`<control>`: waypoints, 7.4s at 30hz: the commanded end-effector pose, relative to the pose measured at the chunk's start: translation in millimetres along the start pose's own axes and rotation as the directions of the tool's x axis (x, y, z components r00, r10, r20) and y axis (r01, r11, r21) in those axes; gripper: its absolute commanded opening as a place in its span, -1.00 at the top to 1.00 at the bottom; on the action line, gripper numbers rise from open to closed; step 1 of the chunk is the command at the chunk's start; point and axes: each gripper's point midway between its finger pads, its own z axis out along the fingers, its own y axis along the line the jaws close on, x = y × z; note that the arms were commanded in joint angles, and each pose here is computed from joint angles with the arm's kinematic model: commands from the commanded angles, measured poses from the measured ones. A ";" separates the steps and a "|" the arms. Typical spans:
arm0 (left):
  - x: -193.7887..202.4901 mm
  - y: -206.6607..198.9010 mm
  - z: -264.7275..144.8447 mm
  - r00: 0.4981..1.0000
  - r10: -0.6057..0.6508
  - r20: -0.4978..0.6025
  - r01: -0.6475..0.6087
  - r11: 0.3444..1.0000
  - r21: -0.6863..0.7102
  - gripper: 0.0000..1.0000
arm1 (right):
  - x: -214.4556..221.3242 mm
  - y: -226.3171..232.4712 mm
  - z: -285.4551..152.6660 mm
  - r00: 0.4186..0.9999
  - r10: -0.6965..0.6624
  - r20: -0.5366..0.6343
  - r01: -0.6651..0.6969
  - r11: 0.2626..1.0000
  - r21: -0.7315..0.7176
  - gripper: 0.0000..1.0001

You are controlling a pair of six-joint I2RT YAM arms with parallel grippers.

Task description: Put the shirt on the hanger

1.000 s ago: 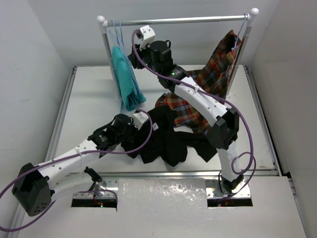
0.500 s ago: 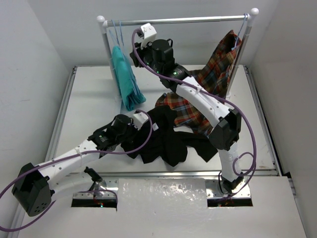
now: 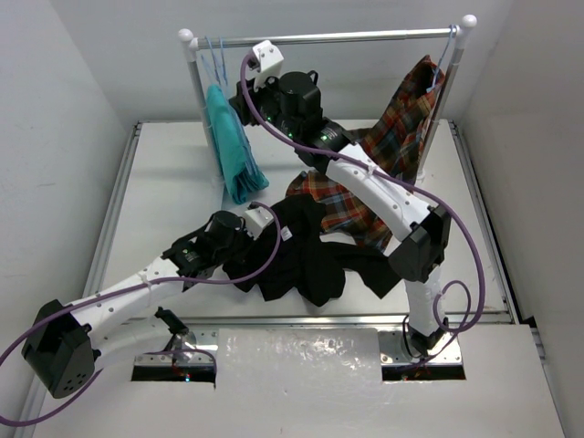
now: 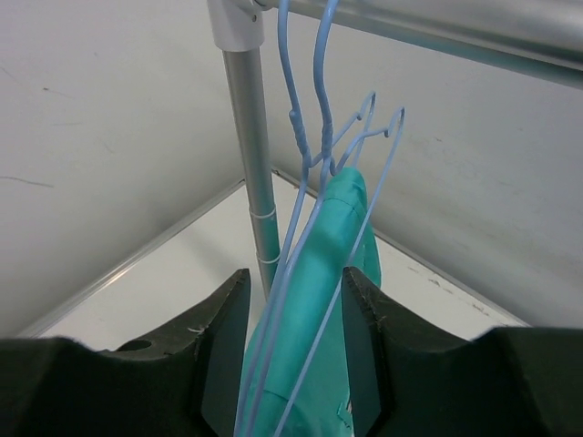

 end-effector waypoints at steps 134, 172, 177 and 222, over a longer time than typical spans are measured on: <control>-47.0 4.1 -0.1 0.996 -0.047 0.078 0.046 0.999 0.015 0.95 | 4.3 -51.9 -228.2 0.997 -0.073 -0.040 0.077 0.988 0.133 1.00; -100.3 30.8 22.7 0.994 -0.109 0.005 0.109 0.989 -0.103 0.99 | 72.0 33.2 -379.0 0.941 0.048 -0.335 -0.139 0.958 -0.252 1.00; -105.1 10.9 16.9 0.993 -0.120 -0.001 0.120 0.993 0.017 0.99 | 88.1 30.8 -355.2 0.961 0.065 -0.268 -0.133 0.960 -0.247 1.00; -149.8 -12.1 -37.8 0.972 0.082 0.222 -0.130 0.969 0.212 -0.06 | 252.9 33.4 -298.3 0.940 0.239 -0.242 -0.305 0.907 -0.289 1.00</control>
